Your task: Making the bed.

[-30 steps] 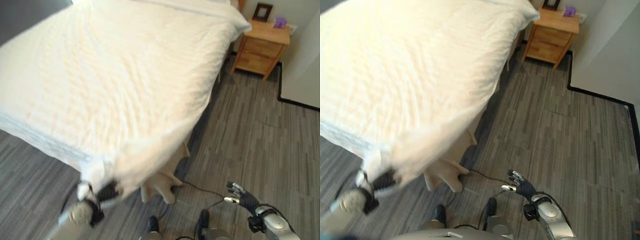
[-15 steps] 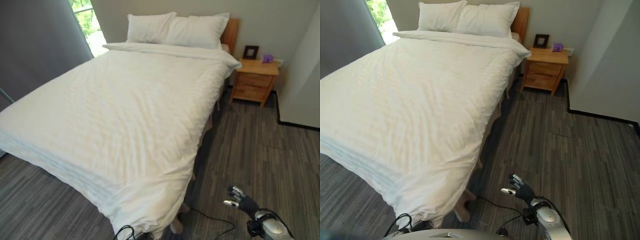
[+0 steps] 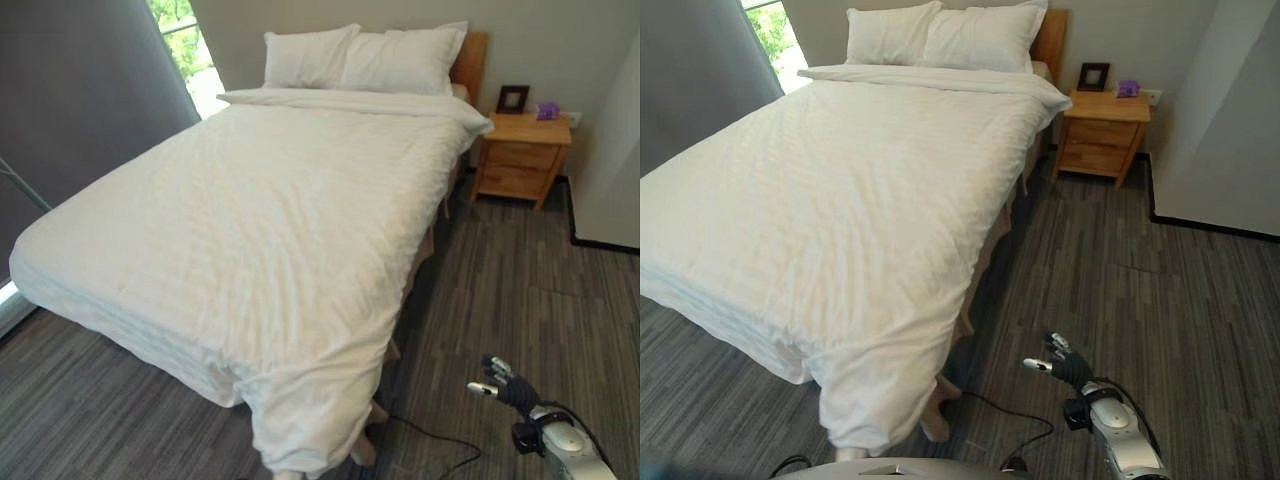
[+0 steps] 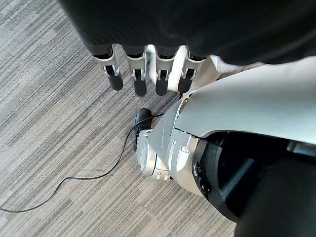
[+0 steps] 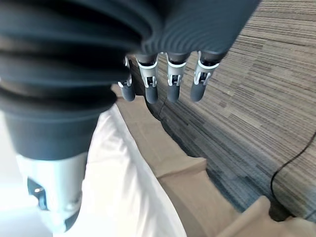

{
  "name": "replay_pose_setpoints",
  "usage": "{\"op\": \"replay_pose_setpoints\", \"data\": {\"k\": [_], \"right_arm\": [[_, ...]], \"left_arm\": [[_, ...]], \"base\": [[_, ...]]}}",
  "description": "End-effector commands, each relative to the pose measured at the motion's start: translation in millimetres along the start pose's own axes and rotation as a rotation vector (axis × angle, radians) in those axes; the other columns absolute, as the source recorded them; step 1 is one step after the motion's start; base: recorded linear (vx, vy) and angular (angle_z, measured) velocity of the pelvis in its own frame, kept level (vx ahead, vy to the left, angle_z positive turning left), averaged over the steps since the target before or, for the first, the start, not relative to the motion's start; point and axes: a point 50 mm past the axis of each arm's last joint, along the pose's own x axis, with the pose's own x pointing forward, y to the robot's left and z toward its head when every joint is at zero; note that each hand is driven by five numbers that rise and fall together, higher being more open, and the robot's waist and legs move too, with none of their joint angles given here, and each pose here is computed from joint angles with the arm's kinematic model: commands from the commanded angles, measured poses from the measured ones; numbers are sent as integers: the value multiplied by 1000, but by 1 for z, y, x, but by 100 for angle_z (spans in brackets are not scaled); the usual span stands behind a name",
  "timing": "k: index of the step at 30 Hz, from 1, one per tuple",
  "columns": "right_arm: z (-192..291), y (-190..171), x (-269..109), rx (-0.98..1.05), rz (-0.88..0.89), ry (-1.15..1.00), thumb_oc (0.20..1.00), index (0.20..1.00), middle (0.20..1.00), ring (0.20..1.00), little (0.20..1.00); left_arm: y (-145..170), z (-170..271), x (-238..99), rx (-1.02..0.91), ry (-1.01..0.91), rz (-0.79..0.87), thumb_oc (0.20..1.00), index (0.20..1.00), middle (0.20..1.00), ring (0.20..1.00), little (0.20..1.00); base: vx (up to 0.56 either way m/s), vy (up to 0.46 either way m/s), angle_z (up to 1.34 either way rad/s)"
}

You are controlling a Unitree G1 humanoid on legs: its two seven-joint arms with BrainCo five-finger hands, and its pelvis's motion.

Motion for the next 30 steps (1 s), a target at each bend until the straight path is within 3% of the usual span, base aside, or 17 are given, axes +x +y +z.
{"op": "replay_pose_setpoints", "data": {"k": [1, 4, 5, 7, 8, 9, 11, 14, 17, 22, 30], "right_arm": [[52, -9, 12, -67, -14, -192, 1000, 1000, 1000, 1000, 1000], [53, 0, 13, -30, 6, -209, 1000, 1000, 1000, 1000, 1000], [50, 5, 15, -27, 26, -197, 1000, 1000, 1000, 1000, 1000], [47, 7, 18, 1, 37, -191, 1000, 1000, 1000, 1000, 1000], [50, 8, 20, 42, 45, -210, 1000, 1000, 1000, 1000, 1000], [51, 8, 20, 42, 45, -211, 1000, 1000, 1000, 1000, 1000], [67, -14, 15, 12, -12, -275, 1000, 1000, 1000, 1000, 1000], [89, -30, 19, 50, -98, -355, 1000, 1000, 1000, 1000, 1000], [92, -28, 16, 112, -95, -397, 1000, 1000, 1000, 1000, 1000], [87, -12, 16, 175, -28, -402, 1000, 1000, 1000, 1000, 1000], [124, 50, 48, 337, 168, -435, 1000, 1000, 1000, 1000, 1000]], "left_arm": [[-103, -81, -27, 95, 345, -429, 1000, 1000, 1000, 1000, 1000], [-44, -85, -27, 192, 359, -244, 1000, 1000, 1000, 1000, 1000], [-1, -83, -30, 226, 340, -74, 1000, 1000, 1000, 1000, 1000], [43, -85, -46, 77, 286, 109, 1000, 1000, 1000, 1000, 1000], [104, -59, -60, -227, 84, 370, 1000, 1000, 1000, 1000, 1000], [104, -59, -60, -228, 84, 370, 1000, 1000, 1000, 1000, 1000], [123, -37, -88, -468, -252, 479, 1000, 1000, 1000, 1000, 1000], [119, -30, -120, -668, -539, 506, 1000, 1000, 1000, 1000, 1000], [122, -30, -126, -784, -618, 566, 1000, 1000, 1000, 1000, 1000], [123, -19, -109, -1209, -764, 819, 1000, 1000, 1000, 1000, 1000], [133, 30, -119, -1440, -1029, 938, 1000, 1000, 1000, 1000, 1000]], "base": [[-143, -22, -24], [-188, -154, 11], [-141, -306, 85], [-213, -362, 66], [-222, -283, 25], [-243, -304, 53], [-246, -196, 84], [-305, -120, 31], [-101, -36, -27], [7, 24, 34], [34, 25, 39]]}}
